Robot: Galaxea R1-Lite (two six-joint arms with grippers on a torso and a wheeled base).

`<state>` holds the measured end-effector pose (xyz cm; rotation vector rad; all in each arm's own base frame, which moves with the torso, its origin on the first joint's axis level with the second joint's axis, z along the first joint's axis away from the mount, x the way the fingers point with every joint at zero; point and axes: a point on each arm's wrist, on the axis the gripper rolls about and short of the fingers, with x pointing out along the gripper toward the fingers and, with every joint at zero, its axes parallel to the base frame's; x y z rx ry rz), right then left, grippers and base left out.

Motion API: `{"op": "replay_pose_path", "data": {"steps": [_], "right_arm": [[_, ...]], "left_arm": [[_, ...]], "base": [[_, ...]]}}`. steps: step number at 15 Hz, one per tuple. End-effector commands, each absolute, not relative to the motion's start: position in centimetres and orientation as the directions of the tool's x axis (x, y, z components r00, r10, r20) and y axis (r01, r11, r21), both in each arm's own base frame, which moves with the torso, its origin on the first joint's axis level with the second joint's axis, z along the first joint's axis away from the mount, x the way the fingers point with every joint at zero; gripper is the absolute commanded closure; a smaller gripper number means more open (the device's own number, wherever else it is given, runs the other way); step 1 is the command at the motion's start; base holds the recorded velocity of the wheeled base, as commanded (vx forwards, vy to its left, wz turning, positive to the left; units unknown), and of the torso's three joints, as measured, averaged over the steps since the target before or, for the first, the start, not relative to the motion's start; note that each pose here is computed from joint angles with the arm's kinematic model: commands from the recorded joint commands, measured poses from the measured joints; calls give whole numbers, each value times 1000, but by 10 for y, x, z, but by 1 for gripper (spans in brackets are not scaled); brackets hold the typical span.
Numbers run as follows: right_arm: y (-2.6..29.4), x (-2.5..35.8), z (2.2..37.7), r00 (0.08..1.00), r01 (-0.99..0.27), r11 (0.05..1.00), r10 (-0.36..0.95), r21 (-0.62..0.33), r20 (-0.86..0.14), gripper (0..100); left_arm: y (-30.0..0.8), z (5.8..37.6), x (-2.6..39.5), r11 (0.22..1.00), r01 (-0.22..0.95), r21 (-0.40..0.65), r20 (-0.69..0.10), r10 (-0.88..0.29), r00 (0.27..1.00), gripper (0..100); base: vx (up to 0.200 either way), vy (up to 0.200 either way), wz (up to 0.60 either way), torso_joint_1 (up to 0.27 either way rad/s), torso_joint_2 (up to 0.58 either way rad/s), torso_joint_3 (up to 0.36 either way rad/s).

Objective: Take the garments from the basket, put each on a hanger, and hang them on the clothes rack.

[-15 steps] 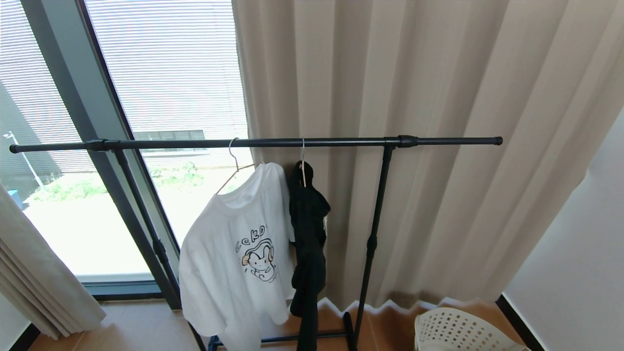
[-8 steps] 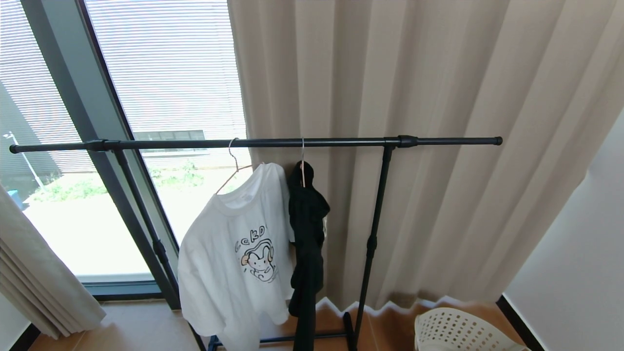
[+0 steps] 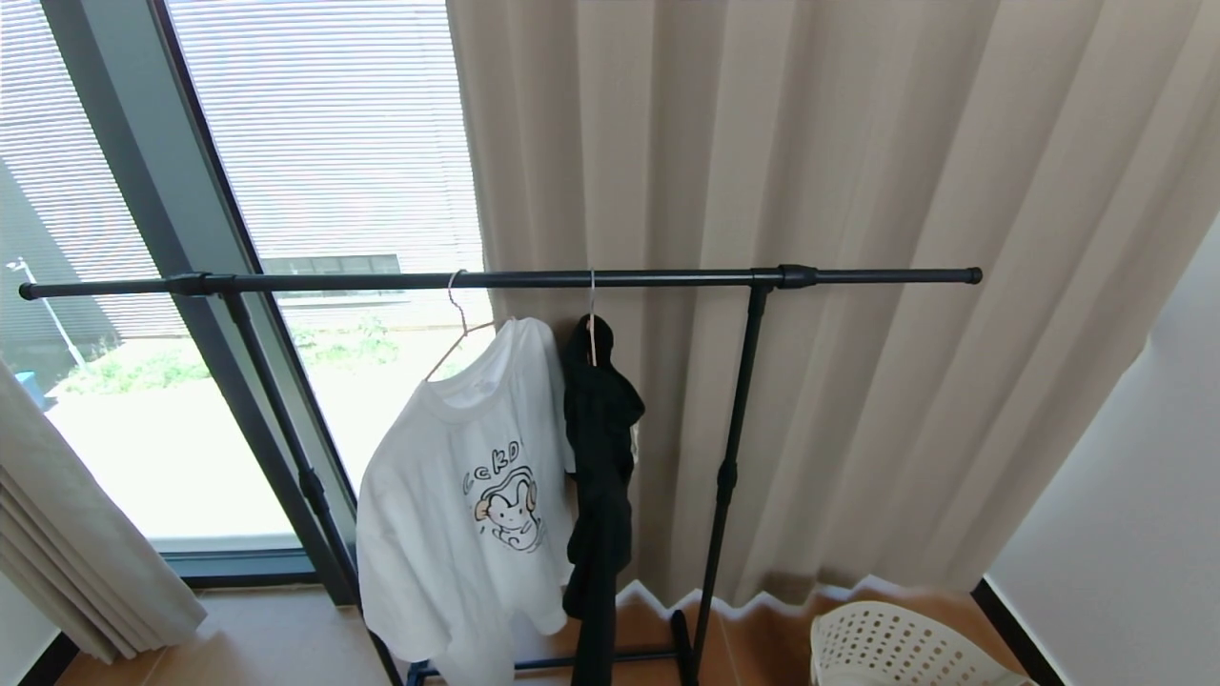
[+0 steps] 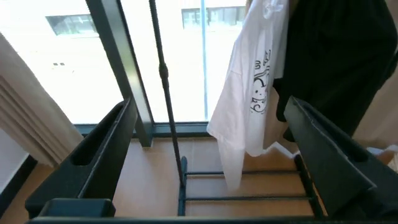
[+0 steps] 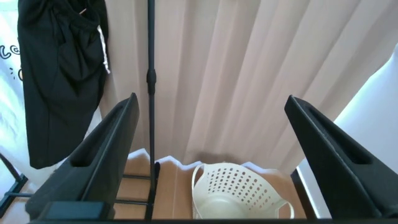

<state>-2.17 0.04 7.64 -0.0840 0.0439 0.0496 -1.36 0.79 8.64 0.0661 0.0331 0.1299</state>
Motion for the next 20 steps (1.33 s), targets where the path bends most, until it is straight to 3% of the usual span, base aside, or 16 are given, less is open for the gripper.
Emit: {"op": "replay_pose_path", "data": {"steps": [1, 3, 5, 7, 8, 9, 11, 13, 20], "right_arm": [[1, -24, 76, 999, -38, 996, 37, -85, -18, 0], [1, -24, 76, 999, -37, 996, 35, -85, -18, 0], [1, -24, 76, 999, -37, 996, 35, -84, -18, 0], [1, -24, 75, 999, -37, 996, 35, -82, -20, 0], [1, -24, 75, 999, -37, 996, 35, -82, -20, 0], [1, -24, 75, 999, -41, 996, 40, -79, -18, 0], [1, -24, 76, 998, -59, 996, 58, -69, -18, 0], [2, -24, 76, 993, -114, 993, 113, -42, -18, 0], [2, -24, 76, 994, -112, 993, 112, -38, -18, 0]], "left_arm": [[8, 88, -15, 990, -128, 57, 3, 128, 992, 0], [6, 87, -15, 995, -67, 81, -5, 67, 998, 0], [5, 85, -16, 972, -183, 151, -20, 188, 982, 0], [4, 85, -17, 962, -233, 142, 2, 236, 972, 0], [4, 85, -18, 968, -220, 117, 12, 221, 975, 0], [3, 86, -21, 996, -60, 67, 72, 55, 996, 0], [-1, 81, -22, 999, 44, 20, 44, -44, 998, 0], [-1, 81, -22, 998, 53, 19, 43, -54, 998, 0], [-1, 81, -23, 998, 57, 6, 47, -57, 997, 0]], "base": [[0, 0, 0, 0, 0, 0], [0, 0, 0, 0, 0, 0], [0, 0, 0, 0, 0, 0], [0, 0, 0, 0, 0, 0], [0, 0, 0, 0, 0, 0], [0, 0, 0, 0, 0, 0], [0, 0, 0, 0, 0, 0], [0, 0, 0, 0, 0, 0], [0, 0, 0, 0, 0, 0]]}}
